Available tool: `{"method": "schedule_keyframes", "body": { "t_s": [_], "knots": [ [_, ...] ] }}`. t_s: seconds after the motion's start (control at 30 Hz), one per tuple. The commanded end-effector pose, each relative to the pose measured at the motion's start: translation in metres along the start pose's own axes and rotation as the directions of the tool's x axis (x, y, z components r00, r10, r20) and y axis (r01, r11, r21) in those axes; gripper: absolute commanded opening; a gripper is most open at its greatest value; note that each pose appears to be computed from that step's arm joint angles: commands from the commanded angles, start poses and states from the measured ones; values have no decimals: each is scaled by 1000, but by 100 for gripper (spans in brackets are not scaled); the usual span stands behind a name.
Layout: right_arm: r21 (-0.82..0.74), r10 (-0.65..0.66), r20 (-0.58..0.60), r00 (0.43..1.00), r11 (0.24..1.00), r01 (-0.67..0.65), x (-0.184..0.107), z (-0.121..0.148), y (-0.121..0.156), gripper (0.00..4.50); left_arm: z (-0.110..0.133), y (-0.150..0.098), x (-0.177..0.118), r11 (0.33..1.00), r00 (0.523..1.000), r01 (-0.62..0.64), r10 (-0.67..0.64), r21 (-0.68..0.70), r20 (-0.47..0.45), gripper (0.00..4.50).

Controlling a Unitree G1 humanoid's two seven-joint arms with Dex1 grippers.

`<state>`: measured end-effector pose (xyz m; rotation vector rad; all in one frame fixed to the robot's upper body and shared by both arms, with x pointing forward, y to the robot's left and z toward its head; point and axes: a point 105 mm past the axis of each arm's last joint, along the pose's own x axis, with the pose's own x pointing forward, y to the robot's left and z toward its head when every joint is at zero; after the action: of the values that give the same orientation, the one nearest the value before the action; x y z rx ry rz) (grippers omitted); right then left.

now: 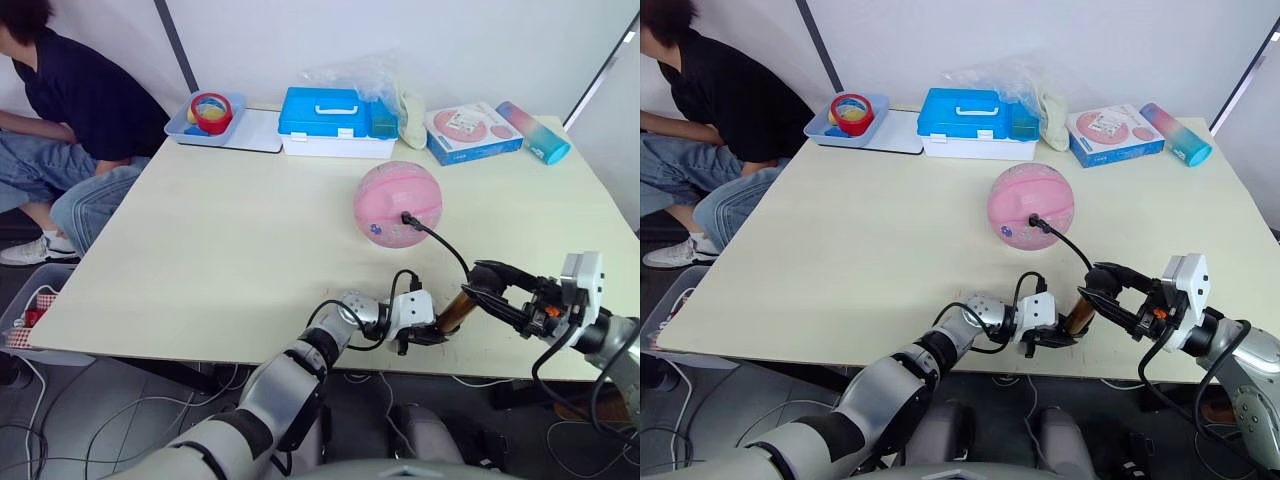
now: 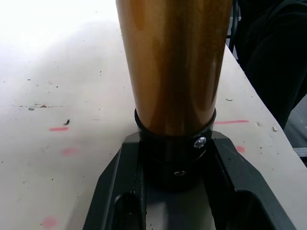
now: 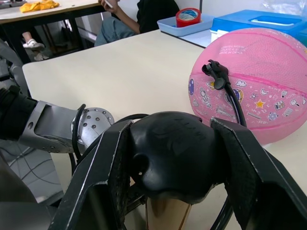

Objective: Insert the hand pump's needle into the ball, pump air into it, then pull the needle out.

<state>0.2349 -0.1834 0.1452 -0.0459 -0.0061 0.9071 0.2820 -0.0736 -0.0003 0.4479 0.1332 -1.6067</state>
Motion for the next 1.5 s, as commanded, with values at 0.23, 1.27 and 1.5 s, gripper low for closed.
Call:
{"method": "schedule_keyframes", "body": {
  "t_s": [0.23,1.27,1.5],
  "knots": [
    [-49,-13,69,998,999,16,-15,52,-5,205,-5,-22,14,995,995,96,-96,-5,-31,108],
    [-5,-4,-39,999,1000,3,-23,69,-3,205,-4,-25,18,995,995,100,-100,-8,-25,108],
    [39,3,-75,997,999,0,-13,24,0,205,-3,-24,18,995,995,96,-96,-11,-21,108]
  ]
}}
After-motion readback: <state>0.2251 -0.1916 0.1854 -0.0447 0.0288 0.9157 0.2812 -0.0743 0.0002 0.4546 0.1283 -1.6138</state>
